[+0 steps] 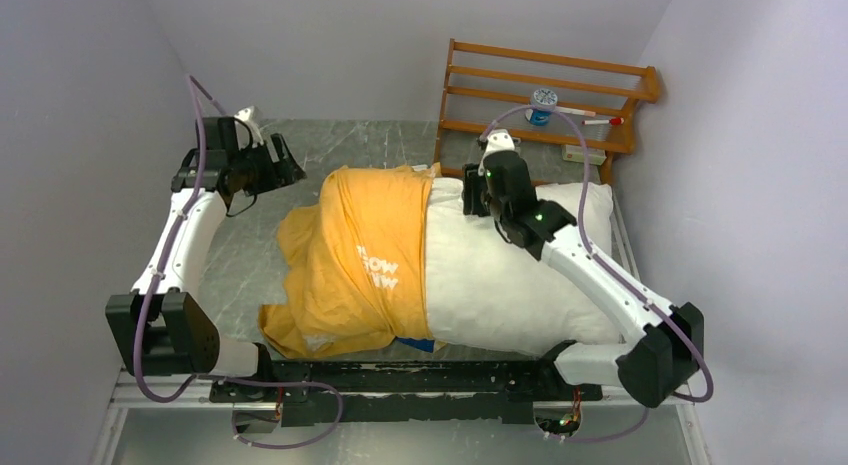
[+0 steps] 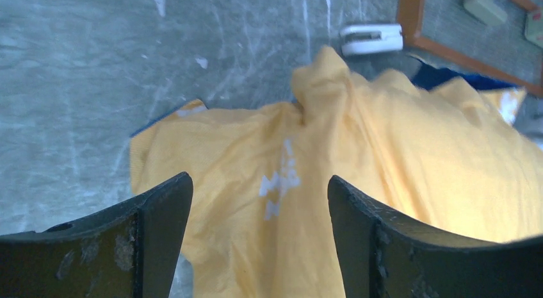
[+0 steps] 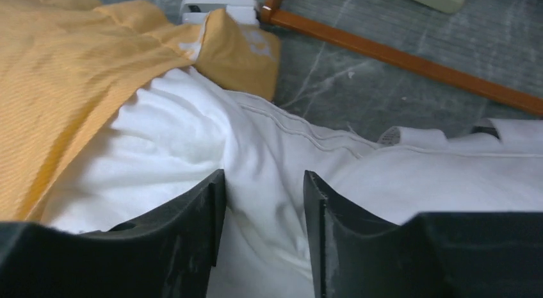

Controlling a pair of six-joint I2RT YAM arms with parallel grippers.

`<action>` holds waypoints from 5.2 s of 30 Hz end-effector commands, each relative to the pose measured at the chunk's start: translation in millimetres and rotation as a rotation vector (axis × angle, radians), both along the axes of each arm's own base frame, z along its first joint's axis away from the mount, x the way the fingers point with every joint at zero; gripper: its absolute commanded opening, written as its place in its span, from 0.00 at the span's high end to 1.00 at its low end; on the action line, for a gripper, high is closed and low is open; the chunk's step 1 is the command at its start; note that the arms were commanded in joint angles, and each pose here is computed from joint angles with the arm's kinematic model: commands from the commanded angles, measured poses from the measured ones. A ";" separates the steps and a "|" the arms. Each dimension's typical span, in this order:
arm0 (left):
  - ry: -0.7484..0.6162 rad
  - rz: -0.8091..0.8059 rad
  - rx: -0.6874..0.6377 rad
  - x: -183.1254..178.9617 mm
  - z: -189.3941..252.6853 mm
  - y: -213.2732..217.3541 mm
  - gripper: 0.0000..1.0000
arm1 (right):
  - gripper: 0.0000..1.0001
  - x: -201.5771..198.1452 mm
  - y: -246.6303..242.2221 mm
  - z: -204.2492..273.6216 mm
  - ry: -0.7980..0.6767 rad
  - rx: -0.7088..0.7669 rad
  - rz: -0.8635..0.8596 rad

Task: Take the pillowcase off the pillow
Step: Remove the pillow from the pillowcase.

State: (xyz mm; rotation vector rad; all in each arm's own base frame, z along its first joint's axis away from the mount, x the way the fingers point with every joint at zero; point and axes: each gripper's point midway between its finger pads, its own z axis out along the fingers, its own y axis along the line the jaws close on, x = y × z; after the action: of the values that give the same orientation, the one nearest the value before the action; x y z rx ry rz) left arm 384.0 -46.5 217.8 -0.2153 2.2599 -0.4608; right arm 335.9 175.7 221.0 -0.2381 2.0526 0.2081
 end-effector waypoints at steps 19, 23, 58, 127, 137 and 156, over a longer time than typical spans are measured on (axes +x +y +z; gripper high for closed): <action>0.105 -0.251 0.029 -149.3 -33.9 -74.1 0.11 | 0.34 -173.6 17.9 37.6 0.132 0.341 0.515; 0.171 -0.245 0.040 -168.1 -47.3 -68.4 0.11 | 0.35 -158.7 0.8 0.4 0.357 0.213 0.307; 0.019 0.208 0.297 -151.2 25.8 14.5 0.95 | 1.00 -67.6 -43.8 -65.2 0.226 -0.056 -0.114; -0.154 0.290 0.134 -211.8 72.8 29.0 0.95 | 0.79 -76.4 -3.2 -64.3 0.285 -0.027 0.158; -0.130 0.200 0.149 -182.9 74.1 9.5 0.95 | 0.22 -166.2 71.8 33.0 -0.313 0.018 0.961; -0.090 0.187 0.163 -180.5 56.4 7.2 0.95 | 0.70 -118.1 38.1 -37.6 -0.479 -0.772 0.367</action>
State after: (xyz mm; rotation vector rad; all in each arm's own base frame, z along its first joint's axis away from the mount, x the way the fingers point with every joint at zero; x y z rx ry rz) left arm 189.7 -44.0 258.0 -0.3110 2.2417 -0.2012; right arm 184.9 251.8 141.7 -1.3953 1.4643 -0.1616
